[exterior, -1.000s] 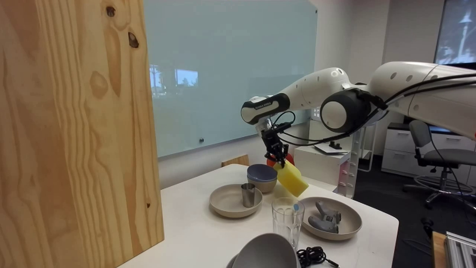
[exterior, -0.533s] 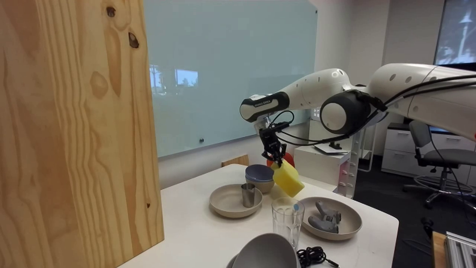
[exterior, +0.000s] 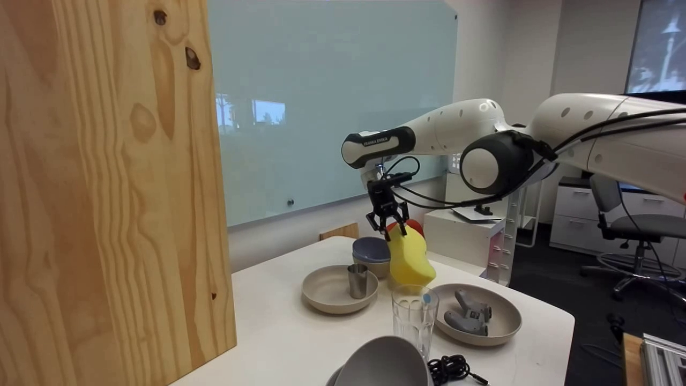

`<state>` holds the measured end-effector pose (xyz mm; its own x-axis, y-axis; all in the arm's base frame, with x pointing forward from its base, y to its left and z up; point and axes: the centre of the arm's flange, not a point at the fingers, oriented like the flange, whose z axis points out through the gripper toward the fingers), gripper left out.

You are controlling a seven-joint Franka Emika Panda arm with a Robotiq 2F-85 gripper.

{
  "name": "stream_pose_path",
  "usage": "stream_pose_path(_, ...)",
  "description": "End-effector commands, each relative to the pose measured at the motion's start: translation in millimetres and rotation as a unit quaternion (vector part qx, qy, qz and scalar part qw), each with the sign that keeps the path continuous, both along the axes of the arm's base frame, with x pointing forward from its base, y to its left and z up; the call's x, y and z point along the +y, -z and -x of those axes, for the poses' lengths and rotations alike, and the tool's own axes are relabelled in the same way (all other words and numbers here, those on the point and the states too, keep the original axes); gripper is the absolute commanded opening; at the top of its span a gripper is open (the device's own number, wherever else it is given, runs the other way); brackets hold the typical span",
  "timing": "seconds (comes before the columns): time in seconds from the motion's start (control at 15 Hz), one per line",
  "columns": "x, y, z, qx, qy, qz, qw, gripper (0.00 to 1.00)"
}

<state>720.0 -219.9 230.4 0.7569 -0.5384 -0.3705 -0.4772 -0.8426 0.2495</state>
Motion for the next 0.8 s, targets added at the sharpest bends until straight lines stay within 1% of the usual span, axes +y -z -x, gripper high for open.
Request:
stream_pose_path(0.0,-13.7,4.5,-67.5,0.004,0.008,-0.010,0.9999,0.92)
stream_pose_path(0.07,-15.0,5.3,-67.6,0.000,0.002,0.001,1.0000,0.98)
stream_pose_path(0.13,-16.7,9.7,-71.7,-0.049,-0.010,0.011,0.9987,1.00)
stream_pose_path(0.2,-41.7,7.8,-8.4,-0.081,0.001,0.003,0.9967,1.00)
stream_pose_path(0.27,-46.1,-5.8,-17.1,-0.095,0.004,-0.002,0.9955,1.00)
stream_pose_path(0.33,-51.1,-16.2,-19.9,-0.107,0.007,0.002,0.9943,1.00)
stream_pose_path(0.53,-63.4,-59.9,-21.2,-0.124,0.000,0.021,0.9920,1.00)
stream_pose_path(0.6,-62.5,-77.3,-22.0,-0.115,0.004,0.018,0.9931,1.00)
stream_pose_path(0.73,-56.7,-103.9,-20.2,-0.118,0.002,0.019,0.9928,1.00)
